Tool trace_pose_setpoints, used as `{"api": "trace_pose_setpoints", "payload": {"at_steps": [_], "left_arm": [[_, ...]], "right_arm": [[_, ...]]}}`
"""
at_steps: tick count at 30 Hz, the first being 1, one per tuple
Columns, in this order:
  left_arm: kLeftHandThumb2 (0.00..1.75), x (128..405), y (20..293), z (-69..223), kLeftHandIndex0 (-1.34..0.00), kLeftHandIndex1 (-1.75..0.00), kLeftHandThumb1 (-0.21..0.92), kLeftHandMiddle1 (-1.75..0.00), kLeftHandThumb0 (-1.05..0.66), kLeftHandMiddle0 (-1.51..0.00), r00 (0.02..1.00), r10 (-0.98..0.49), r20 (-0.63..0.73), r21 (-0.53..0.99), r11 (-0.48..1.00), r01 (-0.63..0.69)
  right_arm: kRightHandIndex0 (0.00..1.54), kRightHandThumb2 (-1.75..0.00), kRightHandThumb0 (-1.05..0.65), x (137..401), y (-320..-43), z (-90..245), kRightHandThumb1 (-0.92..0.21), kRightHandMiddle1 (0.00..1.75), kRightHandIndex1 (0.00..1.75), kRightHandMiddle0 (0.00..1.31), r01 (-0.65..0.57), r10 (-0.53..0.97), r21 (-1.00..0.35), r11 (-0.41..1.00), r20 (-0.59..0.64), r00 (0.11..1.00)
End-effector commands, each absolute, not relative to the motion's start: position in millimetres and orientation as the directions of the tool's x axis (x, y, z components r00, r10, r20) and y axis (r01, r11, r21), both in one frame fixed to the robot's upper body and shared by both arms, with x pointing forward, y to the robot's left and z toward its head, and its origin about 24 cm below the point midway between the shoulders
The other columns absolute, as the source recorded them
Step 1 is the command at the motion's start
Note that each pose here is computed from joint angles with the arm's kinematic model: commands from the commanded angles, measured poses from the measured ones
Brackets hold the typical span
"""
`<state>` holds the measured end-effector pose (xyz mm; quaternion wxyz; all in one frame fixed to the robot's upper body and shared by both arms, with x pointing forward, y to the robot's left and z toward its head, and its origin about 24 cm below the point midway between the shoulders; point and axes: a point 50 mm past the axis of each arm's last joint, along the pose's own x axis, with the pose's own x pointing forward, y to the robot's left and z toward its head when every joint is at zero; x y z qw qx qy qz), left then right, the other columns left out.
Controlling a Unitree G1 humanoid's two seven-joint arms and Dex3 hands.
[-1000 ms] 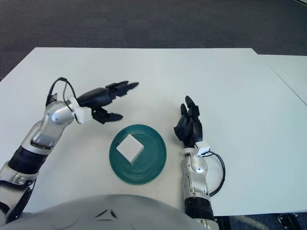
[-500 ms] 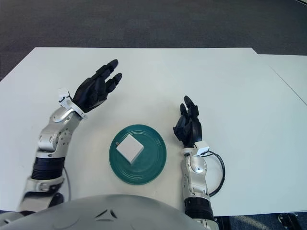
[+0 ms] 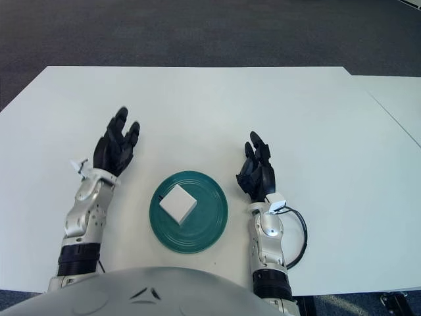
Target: Put the charger into the plate.
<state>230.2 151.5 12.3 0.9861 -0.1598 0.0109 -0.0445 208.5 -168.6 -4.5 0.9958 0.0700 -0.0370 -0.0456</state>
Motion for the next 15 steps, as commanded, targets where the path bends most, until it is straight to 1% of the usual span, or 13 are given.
{"api": "trace_pose_setpoints", "payload": {"at_steps": [1, 5, 10, 15], "left_arm": [[0.9, 223.3, 146.2, -0.5, 0.0, 0.0, 0.92, 0.0, -1.05, 0.0, 0.994, -0.105, 0.006, -0.203, 0.974, 0.104], [0.91, 223.3, 138.0, -1.8, 0.0, 0.0, 0.92, 0.0, -1.05, 0.0, 0.995, -0.099, 0.009, -0.152, 0.983, 0.099], [0.96, 223.1, 130.8, 2.5, 0.0, 0.0, 0.92, 0.0, -1.05, 0.0, 0.998, -0.063, 0.025, -0.158, 0.985, 0.067], [1.0, 219.8, 126.6, 2.1, 0.0, 0.0, 0.92, 0.0, -1.05, 0.0, 0.999, -0.041, 0.023, -0.145, 0.988, 0.044]], "right_arm": [[0.13, -0.87, -0.9, 183.8, -162.6, -45.7, -0.92, 0.39, 0.0, 0.0, 0.151, -0.124, 0.209, 0.966, -0.137, 0.983], [0.15, -0.88, -0.9, 184.5, -163.7, -45.7, -0.92, 0.42, 0.01, 0.0, 0.144, -0.117, 0.202, 0.969, -0.138, 0.983], [0.17, -0.89, -0.89, 183.1, -164.1, -43.8, -0.92, 0.46, 0.01, 0.0, 0.122, -0.094, 0.195, 0.973, -0.146, 0.985], [0.18, -0.9, -0.85, 183.3, -165.8, -43.2, -0.92, 0.45, 0.01, 0.0, 0.102, -0.072, 0.194, 0.976, -0.155, 0.985]]}}
